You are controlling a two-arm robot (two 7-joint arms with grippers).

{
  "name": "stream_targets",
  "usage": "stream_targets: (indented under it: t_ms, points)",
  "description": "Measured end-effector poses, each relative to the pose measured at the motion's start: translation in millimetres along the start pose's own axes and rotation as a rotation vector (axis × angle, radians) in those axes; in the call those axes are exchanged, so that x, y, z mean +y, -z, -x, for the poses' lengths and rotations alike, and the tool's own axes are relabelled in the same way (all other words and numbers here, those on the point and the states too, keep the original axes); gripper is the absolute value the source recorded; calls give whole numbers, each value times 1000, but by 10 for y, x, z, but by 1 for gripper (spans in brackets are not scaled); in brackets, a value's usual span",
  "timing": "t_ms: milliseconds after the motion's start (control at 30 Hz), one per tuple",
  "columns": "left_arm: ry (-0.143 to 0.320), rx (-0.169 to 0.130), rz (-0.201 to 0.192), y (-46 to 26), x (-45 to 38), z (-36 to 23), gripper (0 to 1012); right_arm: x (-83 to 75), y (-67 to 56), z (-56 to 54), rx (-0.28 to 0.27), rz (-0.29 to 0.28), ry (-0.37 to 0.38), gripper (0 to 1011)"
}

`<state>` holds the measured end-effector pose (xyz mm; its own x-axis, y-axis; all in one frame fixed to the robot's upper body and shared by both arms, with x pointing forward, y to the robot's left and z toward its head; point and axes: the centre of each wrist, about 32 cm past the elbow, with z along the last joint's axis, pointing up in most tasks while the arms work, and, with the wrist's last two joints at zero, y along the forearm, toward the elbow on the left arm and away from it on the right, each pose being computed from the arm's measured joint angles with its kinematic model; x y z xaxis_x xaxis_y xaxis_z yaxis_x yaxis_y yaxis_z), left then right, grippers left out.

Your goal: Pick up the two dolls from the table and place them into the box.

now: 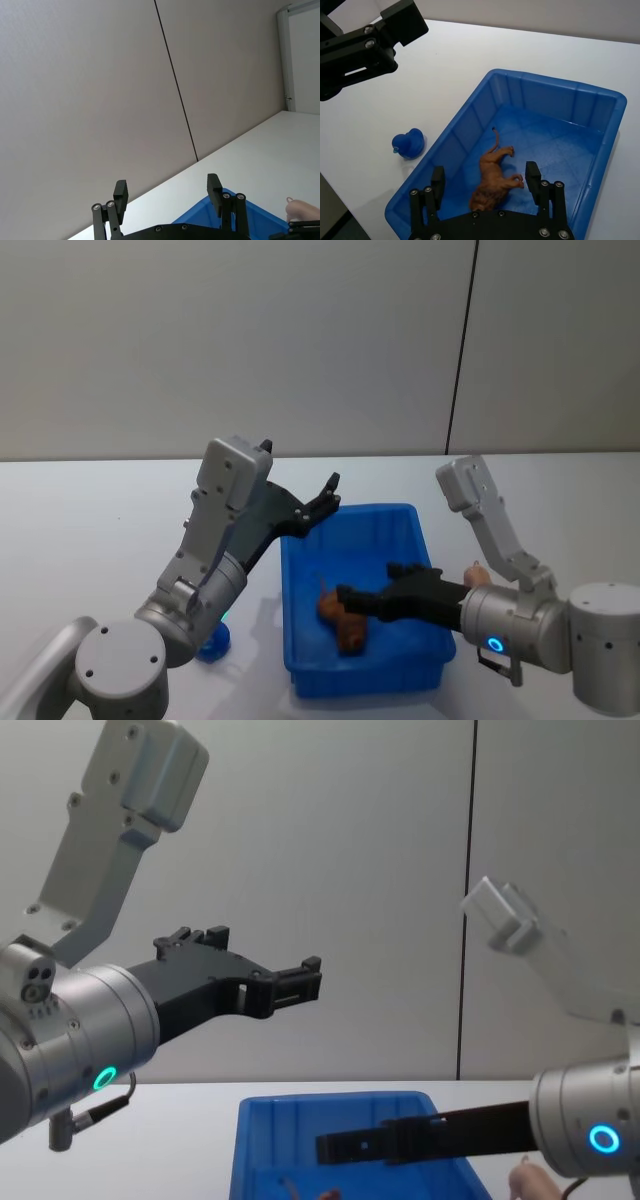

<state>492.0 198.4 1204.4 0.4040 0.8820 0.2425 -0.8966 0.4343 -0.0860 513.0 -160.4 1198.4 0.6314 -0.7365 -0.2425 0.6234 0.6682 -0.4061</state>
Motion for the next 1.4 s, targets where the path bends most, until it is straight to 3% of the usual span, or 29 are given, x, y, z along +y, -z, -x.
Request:
stream_targets:
  t_ms: [100,333,867,1067,1400]
  points:
    - [0,0,0,0,0,0,1003,6,-3,2,0,1,-2,1001]
    - [0,0,0,0,0,0,1003,-37,-36,-11,-10,-35,-1,1001]
    - [0,0,0,0,0,0,1003,-443,-90,-200,-21,-220,89,1001]
    - [0,0,0,0,0,0,1003,-643,0,-280,7,-265,169,1001]
    - [0,0,0,0,0,0,1003,-867,237,-317,61,-267,263,1001]
